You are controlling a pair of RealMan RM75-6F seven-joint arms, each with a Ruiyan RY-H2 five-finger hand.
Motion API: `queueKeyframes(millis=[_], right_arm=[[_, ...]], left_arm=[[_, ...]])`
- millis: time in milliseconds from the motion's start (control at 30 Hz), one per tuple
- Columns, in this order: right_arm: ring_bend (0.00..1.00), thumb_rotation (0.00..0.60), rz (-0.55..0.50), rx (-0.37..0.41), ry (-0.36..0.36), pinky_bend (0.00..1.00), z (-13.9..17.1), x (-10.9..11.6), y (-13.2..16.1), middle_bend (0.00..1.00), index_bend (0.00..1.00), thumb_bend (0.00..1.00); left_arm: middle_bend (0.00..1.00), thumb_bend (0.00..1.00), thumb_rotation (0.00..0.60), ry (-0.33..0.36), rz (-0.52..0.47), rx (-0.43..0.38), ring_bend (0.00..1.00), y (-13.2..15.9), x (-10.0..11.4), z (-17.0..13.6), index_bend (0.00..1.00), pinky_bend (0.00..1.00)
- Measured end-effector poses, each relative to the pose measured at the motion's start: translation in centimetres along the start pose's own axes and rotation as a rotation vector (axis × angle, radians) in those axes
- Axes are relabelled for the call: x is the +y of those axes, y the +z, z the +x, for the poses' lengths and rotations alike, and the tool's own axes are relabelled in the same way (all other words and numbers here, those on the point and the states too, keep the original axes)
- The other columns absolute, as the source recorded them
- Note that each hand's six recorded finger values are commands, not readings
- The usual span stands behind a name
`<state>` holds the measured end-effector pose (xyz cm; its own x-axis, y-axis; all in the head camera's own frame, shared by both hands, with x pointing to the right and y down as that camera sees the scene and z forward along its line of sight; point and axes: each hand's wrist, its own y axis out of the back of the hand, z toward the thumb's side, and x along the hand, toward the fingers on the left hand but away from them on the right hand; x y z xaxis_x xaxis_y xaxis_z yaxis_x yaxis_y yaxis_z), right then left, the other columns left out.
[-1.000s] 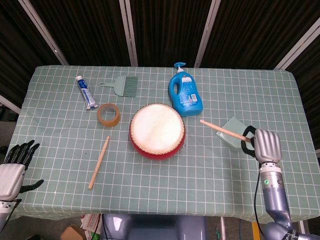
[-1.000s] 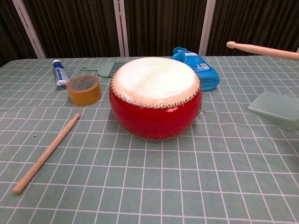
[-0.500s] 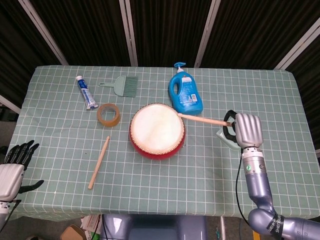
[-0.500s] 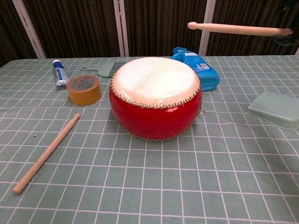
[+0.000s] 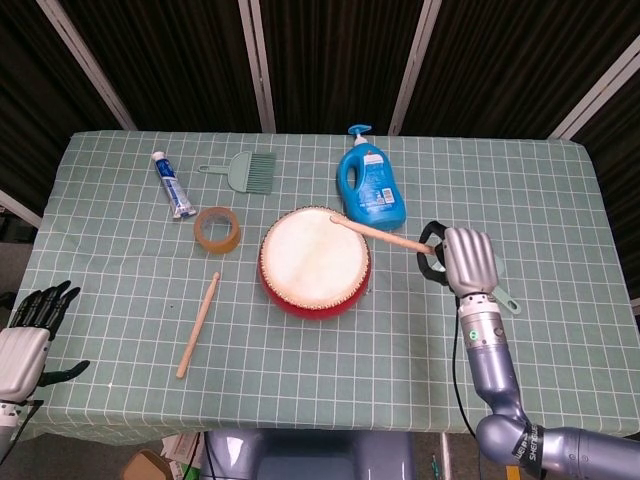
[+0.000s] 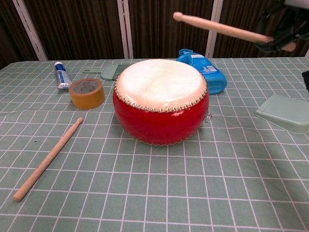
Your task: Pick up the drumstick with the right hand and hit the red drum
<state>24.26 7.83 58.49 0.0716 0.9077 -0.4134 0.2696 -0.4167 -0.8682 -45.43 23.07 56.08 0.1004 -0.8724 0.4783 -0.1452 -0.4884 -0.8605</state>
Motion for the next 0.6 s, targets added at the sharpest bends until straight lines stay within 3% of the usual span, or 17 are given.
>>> queueKeyframes(millis=[200, 333, 467, 600], right_arm=[[1.00, 0.600, 0.343, 0.102, 0.074, 1.00, 1.3, -3.8, -0.9, 1.00, 0.96, 0.90], [1.00, 0.600, 0.576, 0.203, 0.069, 1.00, 2.0, -5.7, -0.9, 1.00, 0.96, 0.90], [1.00, 0.600, 0.630, 0.244, 0.036, 1.00, 2.0, -5.9, -0.3, 1.00, 0.96, 0.90], [1.00, 0.600, 0.522, 0.202, -0.013, 1.00, 1.5, -4.2, 0.5, 1.00, 0.96, 0.90]], left_arm=[[0.00, 0.07, 0.600, 0.000, -0.004, 0.000, 0.00, 0.0, 0.0, 0.0, 0.00, 0.02], [0.00, 0.07, 0.600, 0.003, -0.008, 0.000, 0.00, 0.1, 0.1, 0.0, 0.00, 0.02], [0.00, 0.07, 0.600, 0.003, -0.013, 0.002, 0.00, 0.1, 0.1, 0.0, 0.00, 0.02], [0.00, 0.07, 0.600, 0.004, -0.019, 0.003, 0.00, 0.1, 0.2, 0.0, 0.00, 0.02]])
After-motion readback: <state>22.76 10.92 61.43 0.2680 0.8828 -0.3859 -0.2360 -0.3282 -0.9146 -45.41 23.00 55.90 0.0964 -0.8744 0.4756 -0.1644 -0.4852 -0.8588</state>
